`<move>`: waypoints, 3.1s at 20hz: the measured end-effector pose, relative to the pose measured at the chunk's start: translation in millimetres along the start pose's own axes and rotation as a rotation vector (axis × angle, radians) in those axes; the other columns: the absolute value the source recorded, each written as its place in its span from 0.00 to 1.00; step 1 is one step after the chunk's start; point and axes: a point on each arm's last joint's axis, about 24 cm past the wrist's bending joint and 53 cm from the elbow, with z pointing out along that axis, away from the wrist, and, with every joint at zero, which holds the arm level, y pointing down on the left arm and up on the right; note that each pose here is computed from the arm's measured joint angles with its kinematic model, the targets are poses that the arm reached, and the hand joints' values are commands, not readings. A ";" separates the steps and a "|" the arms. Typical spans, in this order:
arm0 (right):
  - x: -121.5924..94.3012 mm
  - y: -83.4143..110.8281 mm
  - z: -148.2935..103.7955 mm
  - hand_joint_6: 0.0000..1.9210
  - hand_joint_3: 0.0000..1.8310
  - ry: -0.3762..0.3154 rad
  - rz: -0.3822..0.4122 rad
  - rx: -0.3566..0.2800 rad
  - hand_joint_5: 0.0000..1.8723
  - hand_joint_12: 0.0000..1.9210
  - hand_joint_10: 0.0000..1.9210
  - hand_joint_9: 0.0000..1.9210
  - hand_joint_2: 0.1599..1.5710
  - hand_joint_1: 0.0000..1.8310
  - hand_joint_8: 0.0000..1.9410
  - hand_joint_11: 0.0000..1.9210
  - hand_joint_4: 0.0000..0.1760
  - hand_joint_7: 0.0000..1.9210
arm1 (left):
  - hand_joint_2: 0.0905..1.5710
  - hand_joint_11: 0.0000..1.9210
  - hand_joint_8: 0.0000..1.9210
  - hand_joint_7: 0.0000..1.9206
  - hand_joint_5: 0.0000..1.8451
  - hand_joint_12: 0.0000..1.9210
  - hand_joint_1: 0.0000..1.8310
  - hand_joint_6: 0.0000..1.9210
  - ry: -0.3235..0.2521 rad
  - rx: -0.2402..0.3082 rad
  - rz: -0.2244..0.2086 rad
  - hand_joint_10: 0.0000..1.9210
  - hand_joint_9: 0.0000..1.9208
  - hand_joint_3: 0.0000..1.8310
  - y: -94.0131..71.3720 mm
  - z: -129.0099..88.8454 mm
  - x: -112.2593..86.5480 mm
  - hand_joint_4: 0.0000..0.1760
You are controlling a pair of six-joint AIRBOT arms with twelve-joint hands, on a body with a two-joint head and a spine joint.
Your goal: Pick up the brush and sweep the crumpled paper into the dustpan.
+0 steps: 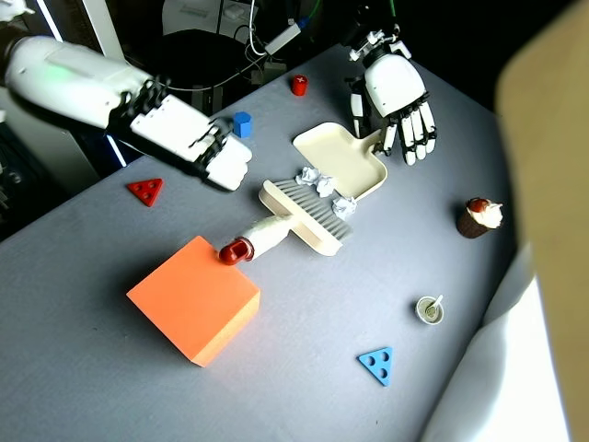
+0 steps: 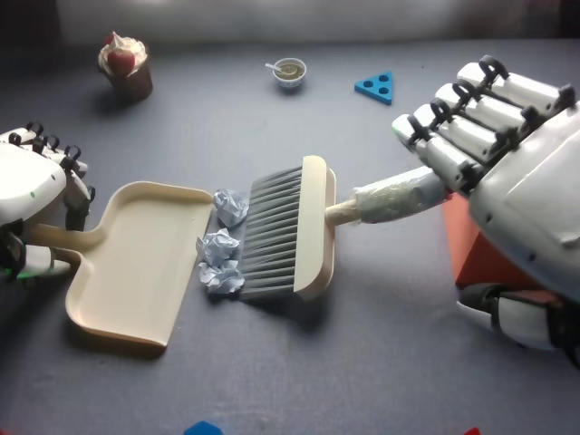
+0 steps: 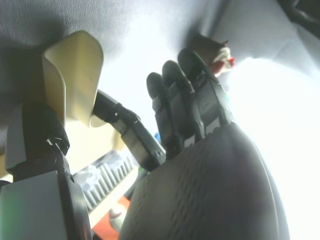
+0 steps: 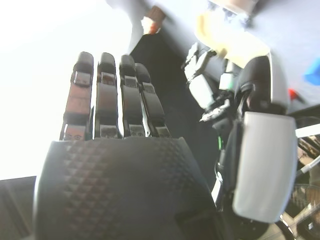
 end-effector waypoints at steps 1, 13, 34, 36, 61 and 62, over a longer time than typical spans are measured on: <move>4.0 0.8 -0.2 0.00 0.00 -0.002 0.020 0.022 0.08 0.00 0.00 0.10 0.52 0.56 0.00 0.10 0.00 0.10 | 0.66 0.06 0.00 0.21 0.58 0.32 0.58 0.43 -0.003 -0.003 0.001 0.00 0.19 0.00 1.6 1.3 -3.0 0.90; 42.0 12.4 36.5 0.00 0.00 -0.030 0.099 0.116 0.08 0.01 0.00 0.10 0.52 0.61 0.00 0.11 0.00 0.10 | 0.68 0.00 0.00 0.15 0.54 0.30 0.56 0.49 0.002 0.020 0.030 0.00 0.13 0.00 -6.1 25.7 -24.2 1.00; 104.8 -2.2 124.9 0.00 0.00 -0.077 0.067 0.197 0.12 0.01 0.00 0.12 0.53 0.64 0.00 0.13 0.00 0.13 | 0.69 0.00 0.00 0.15 0.52 0.25 0.55 0.52 0.017 0.046 0.064 0.00 0.12 0.00 -19.0 48.2 -36.8 1.00; 107.2 -4.9 125.5 0.01 0.00 -0.077 0.067 0.200 0.14 0.01 0.00 0.13 0.53 0.65 0.00 0.14 0.00 0.13 | 0.69 0.00 0.00 0.16 0.53 0.26 0.55 0.51 0.021 0.051 0.063 0.00 0.13 0.00 -21.7 49.1 -34.5 1.00; 76.9 10.0 122.8 1.00 0.00 -0.064 -0.004 0.080 0.50 1.00 1.00 0.64 0.70 0.81 1.00 0.73 0.00 0.46 | 0.69 0.00 0.00 0.16 0.52 0.19 0.55 0.52 0.029 0.071 0.071 0.00 0.10 0.00 -32.1 52.8 -33.4 0.99; 63.8 16.5 127.7 1.00 0.00 -0.083 -0.043 0.057 0.51 1.00 1.00 0.64 0.71 0.80 1.00 0.72 0.00 0.46 | 0.69 0.00 0.00 0.17 0.52 0.23 0.55 0.52 0.029 0.071 0.071 0.00 0.11 0.00 -32.1 52.8 -33.4 1.00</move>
